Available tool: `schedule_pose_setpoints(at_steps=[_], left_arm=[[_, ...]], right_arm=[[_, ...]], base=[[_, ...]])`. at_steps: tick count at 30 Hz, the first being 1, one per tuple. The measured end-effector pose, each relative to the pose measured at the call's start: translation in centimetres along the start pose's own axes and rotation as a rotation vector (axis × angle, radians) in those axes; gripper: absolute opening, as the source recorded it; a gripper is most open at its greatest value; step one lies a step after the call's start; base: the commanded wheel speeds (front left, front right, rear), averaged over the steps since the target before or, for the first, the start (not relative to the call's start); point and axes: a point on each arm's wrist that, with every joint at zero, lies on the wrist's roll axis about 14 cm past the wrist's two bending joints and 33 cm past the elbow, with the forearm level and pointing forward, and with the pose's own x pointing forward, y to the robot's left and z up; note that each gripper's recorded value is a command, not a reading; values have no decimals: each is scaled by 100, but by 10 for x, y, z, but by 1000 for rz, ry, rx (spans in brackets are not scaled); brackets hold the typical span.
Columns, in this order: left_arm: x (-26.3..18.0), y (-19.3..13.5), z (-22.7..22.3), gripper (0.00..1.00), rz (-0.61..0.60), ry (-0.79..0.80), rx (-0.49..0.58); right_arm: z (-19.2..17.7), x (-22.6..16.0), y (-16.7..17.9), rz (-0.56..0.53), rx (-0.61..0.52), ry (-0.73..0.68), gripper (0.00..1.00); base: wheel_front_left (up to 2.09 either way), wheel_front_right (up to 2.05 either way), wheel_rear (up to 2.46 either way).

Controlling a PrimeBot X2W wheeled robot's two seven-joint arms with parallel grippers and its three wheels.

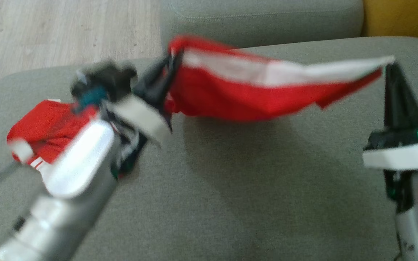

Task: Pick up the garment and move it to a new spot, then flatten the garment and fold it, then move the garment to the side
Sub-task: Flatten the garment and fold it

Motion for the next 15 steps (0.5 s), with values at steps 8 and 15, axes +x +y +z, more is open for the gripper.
schedule_pose_setpoints(at_steps=[8,15], left_arm=[[27,1,93,0,-47,-113,141],[30,0,125,0,-47,-165,131]], right_arm=[[86,26,0,37,-75,-245,0],[77,19,-19,-15,-109,-190,0]], base=[[0,0,0],[0,0,0]])
